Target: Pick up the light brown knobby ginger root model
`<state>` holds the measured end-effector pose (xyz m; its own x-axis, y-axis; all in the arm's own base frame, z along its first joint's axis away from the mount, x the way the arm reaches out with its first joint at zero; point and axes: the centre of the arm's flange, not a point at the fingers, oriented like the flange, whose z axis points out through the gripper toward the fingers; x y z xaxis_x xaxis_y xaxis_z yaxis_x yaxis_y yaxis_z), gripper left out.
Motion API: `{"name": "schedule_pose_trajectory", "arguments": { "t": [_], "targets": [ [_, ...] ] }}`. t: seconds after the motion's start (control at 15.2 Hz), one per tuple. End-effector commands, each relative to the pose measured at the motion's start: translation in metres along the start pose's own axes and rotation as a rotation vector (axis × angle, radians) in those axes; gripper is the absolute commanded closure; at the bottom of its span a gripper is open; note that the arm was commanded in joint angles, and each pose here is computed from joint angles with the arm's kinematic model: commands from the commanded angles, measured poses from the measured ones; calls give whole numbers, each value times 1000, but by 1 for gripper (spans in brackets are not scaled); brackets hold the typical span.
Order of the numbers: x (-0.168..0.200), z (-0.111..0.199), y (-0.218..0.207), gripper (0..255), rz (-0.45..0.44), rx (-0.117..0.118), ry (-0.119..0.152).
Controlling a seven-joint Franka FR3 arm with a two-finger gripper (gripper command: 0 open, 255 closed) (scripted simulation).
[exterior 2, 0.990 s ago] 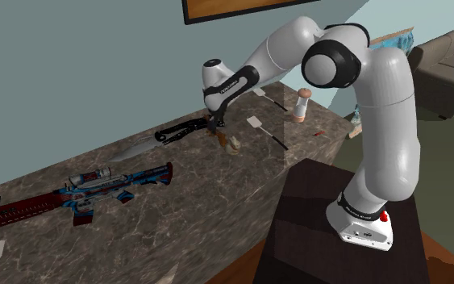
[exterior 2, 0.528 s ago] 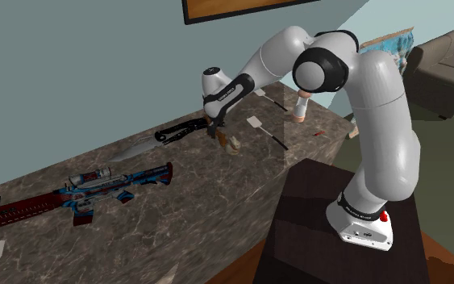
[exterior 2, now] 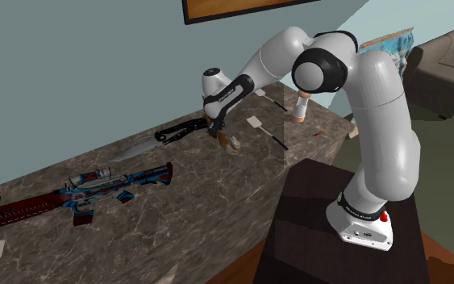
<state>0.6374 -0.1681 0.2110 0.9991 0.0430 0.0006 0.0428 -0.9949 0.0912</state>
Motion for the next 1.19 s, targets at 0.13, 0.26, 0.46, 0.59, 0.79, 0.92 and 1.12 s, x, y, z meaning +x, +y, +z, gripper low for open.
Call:
{"name": "schedule_pose_trajectory", "arguments": {
  "t": [0.13, 0.26, 0.46, 0.59, 0.79, 0.92, 1.12],
  "targets": [
    [0, 0, 0, 255, 0, 0, 0],
    [0, -5, 0, 255, 0, 0, 0],
    [0, -21, 2, 255, 0, 0, 0],
    [0, -31, 3, 255, 0, 0, 0],
    [0, -47, 4, 255, 0, 0, 0],
    [0, -57, 5, 255, 0, 0, 0],
    [0, -73, 7, 255, 0, 0, 0]
  ]
}}
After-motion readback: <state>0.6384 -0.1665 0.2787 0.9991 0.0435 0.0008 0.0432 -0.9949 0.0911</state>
